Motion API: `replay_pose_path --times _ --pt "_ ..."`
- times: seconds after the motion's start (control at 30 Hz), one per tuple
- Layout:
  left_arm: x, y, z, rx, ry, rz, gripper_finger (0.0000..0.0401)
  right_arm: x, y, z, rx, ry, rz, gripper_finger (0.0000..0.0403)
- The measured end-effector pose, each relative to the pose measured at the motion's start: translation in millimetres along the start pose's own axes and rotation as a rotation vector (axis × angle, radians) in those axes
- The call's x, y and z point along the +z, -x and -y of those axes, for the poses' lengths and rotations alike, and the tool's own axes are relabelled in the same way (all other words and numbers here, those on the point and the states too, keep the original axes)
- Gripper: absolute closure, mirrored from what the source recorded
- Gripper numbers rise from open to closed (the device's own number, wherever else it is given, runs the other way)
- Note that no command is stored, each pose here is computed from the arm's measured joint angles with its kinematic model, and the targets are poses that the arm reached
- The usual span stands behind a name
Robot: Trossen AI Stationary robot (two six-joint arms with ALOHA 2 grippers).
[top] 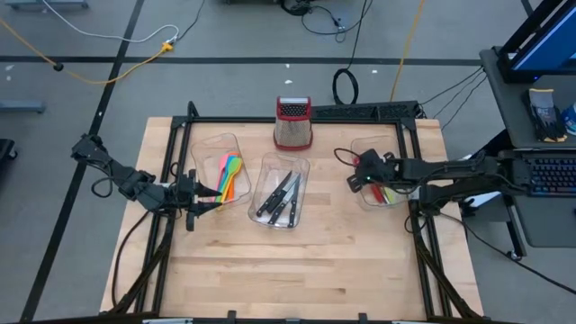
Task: Pick & Place Kitchen Items
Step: Return to Home Position
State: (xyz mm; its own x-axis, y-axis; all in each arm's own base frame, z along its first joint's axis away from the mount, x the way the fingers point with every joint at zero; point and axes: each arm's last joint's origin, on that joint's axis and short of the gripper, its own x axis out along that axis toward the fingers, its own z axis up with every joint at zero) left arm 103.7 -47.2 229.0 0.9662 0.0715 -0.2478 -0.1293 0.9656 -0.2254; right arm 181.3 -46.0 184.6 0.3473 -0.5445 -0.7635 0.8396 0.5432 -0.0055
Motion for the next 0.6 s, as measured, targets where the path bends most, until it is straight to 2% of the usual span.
replay_pose_path --times 0.17,0.4,0.6 --pt "-0.5 0.0 -0.3 0.003 -0.028 -0.004 0.0242 8.2 20.4 -2.6 0.168 -0.010 0.089 0.0249" --pt "-0.4 0.0 -0.2 0.002 -0.020 -0.003 0.0242 13.7 57.5 -7.2 0.391 0.030 0.271 0.0272" --pt "1.5 0.0 0.5 -0.003 0.041 0.014 0.0242 6.8 76.9 -10.3 0.422 0.089 0.365 0.0313"
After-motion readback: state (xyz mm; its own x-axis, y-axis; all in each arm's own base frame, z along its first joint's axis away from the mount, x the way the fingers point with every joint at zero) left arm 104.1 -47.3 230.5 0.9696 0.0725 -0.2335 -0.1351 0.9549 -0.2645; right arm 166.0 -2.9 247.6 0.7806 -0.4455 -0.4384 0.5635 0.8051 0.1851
